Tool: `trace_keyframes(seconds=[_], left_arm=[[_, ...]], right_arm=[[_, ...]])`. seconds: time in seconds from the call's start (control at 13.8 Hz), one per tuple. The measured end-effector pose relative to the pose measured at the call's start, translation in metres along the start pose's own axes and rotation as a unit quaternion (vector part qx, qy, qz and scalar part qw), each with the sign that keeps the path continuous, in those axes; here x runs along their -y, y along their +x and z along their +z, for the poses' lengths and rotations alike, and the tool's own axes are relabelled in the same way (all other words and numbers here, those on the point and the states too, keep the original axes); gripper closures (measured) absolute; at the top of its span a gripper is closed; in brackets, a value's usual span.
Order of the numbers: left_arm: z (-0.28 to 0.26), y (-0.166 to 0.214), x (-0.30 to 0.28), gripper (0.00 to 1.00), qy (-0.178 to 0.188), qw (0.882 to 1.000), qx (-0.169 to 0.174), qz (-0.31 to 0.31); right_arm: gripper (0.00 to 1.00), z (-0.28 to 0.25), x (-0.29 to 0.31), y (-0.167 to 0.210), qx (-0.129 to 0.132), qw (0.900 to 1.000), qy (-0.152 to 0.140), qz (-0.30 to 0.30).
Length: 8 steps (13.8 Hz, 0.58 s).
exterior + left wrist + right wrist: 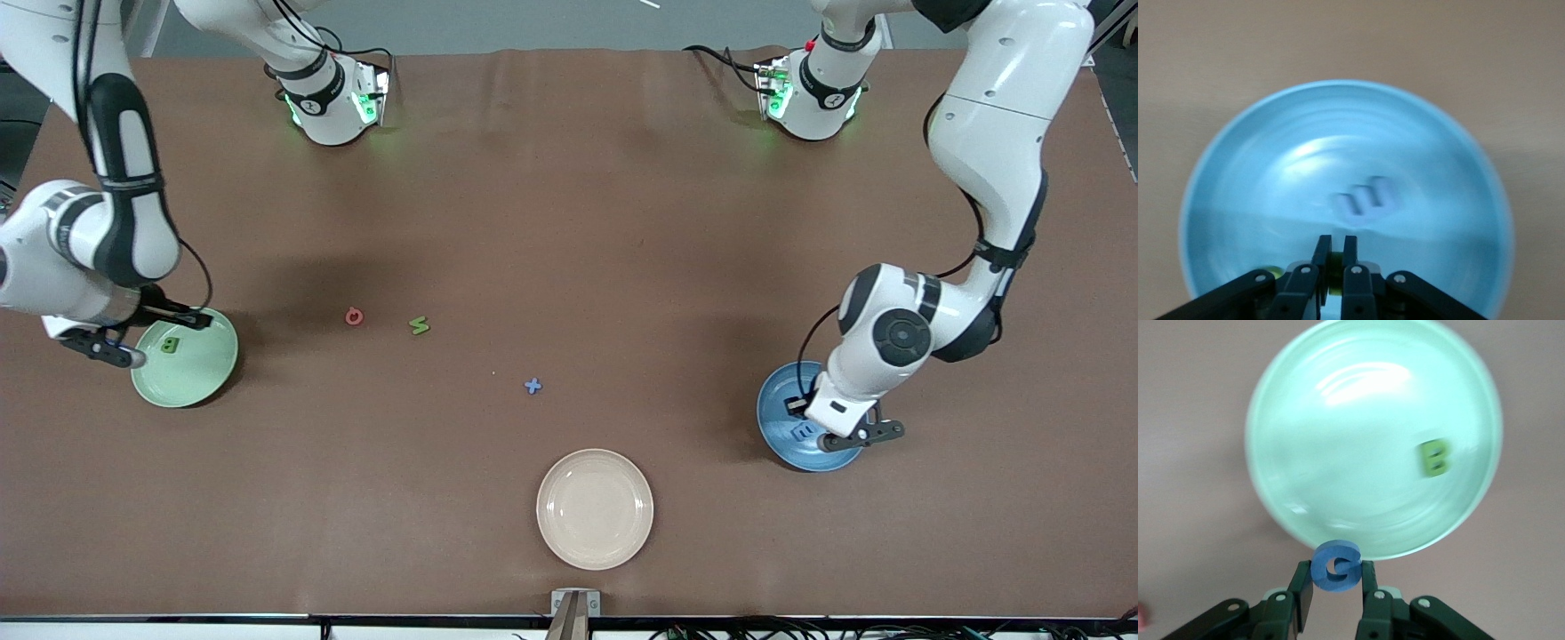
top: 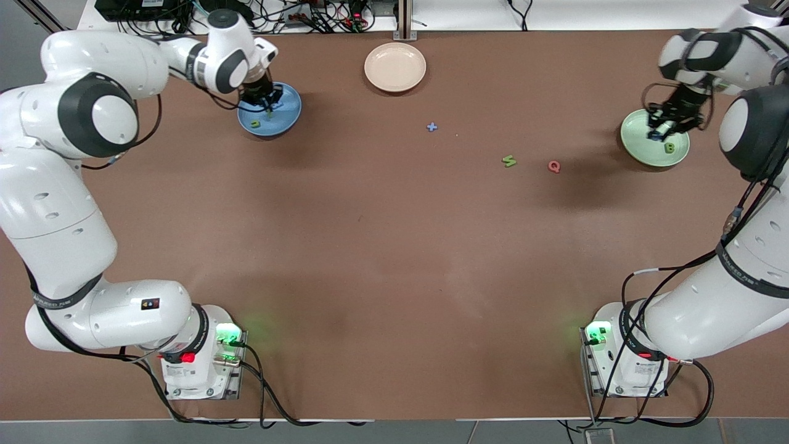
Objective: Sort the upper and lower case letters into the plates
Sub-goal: 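Place the green a on the blue plate while the right gripper places G, then grasp the blue x with the left gripper while the right gripper grasps N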
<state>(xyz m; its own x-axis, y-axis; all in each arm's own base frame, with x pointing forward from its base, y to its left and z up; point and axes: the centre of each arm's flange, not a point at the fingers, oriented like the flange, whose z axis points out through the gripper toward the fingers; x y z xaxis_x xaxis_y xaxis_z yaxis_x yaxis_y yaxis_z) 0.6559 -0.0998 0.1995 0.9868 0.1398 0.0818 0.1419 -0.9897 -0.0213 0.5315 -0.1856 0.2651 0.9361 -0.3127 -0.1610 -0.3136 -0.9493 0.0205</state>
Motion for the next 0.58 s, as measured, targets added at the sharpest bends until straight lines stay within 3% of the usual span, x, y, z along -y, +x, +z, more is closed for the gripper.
trace_keyframes(seconds=[0.22, 0.58], left_arm=[[0.000, -0.003, -0.004, 0.54, -0.006, 1.000, 0.002, 0.008], [-0.054, -0.059, -0.150, 0.07, -0.057, 0.997, 0.008, 0.051]], right_arm=[[0.67, 0.022, -0.035, 0.005, -0.007, 1.000, -0.017, -0.012], [0.67, 0.055, -0.020, 0.008, -0.004, 1.000, -0.019, -0.011]])
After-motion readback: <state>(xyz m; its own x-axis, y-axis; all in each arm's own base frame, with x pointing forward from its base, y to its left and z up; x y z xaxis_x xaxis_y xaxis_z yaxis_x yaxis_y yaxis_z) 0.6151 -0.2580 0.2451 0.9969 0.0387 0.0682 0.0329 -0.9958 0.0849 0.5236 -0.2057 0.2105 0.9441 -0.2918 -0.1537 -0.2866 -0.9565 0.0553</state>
